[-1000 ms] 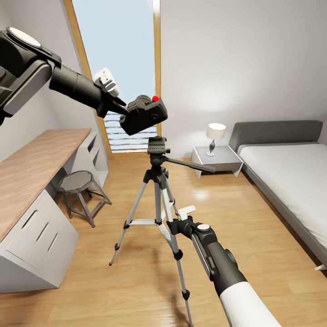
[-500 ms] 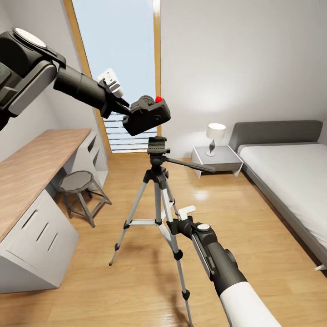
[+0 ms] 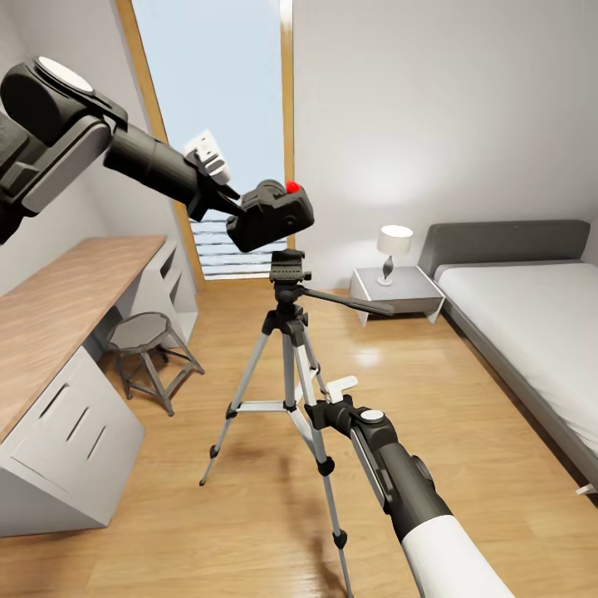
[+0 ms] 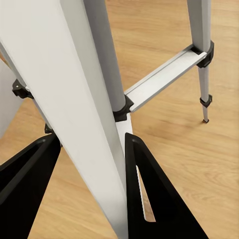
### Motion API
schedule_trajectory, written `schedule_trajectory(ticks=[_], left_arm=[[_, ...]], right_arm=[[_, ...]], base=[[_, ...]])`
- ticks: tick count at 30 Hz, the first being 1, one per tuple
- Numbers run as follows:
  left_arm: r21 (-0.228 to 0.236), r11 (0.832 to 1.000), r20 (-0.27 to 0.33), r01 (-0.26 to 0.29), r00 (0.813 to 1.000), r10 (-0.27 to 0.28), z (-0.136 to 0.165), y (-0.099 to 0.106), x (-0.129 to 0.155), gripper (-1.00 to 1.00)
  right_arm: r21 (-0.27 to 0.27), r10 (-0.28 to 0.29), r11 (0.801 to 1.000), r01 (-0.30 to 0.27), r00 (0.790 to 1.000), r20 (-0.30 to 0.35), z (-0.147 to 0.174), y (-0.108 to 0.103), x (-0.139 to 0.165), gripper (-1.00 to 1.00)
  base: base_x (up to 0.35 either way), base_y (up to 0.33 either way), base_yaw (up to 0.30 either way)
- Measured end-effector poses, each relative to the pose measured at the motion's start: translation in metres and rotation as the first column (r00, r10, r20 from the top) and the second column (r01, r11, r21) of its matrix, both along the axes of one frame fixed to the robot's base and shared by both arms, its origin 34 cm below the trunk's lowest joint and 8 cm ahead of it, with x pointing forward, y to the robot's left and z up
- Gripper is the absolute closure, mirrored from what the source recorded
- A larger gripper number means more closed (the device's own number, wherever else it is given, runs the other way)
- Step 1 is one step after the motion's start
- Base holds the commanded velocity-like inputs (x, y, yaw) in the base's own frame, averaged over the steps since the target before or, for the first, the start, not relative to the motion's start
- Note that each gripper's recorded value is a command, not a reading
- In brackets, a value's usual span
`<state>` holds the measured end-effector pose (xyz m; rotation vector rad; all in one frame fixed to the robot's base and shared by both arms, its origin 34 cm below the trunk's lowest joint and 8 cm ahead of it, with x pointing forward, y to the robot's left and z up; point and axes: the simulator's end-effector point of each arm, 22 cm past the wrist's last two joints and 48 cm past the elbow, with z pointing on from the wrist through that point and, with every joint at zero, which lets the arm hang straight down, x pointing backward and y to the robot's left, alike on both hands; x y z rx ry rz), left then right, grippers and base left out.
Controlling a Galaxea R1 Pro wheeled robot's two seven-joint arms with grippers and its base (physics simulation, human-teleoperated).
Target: Attach the digital camera to the camera tripod in the bedroom.
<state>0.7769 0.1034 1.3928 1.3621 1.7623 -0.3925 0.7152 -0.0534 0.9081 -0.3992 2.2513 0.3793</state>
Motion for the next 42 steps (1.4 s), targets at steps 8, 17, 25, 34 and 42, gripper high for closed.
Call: schedule_trajectory(ticks=[8, 17, 25, 34, 42], left_arm=[[0.012, 1.000, -0.011, 0.025, 1.000, -0.025, -0.007, -0.017, -0.003, 1.00], [0.049, 0.998, -0.026, 0.037, 0.999, -0.036, -0.022, -0.027, -0.004, 1.00], [0.055, 0.998, -0.027, 0.036, 0.999, -0.035, -0.024, -0.026, -0.003, 1.00], [0.056, 0.998, -0.026, 0.036, 0.999, -0.035, -0.024, -0.026, -0.003, 1.00], [0.065, 0.998, -0.019, 0.026, 1.000, -0.025, -0.025, -0.022, -0.001, 1.00]], right_arm=[[0.000, 0.000, 1.000, 0.000, 1.000, 0.000, 0.000, 0.000, 0.000, 1.00], [-0.001, 0.001, 1.000, -0.001, 1.000, 0.001, 0.000, 0.000, 0.000, 1.00], [-0.002, 0.001, 1.000, -0.001, 1.000, 0.001, 0.000, 0.000, 0.000, 1.00], [-0.002, 0.001, 1.000, -0.001, 1.000, 0.001, 0.000, 0.000, 0.000, 1.00], [-0.002, 0.001, 1.000, -0.001, 1.000, 0.001, 0.000, 0.000, 0.000, 1.00]], base=[[0.000, 0.000, 0.000], [0.000, 0.000, 0.000], [0.000, 0.000, 0.000], [0.000, 0.000, 0.000], [0.000, 0.000, 0.000]])
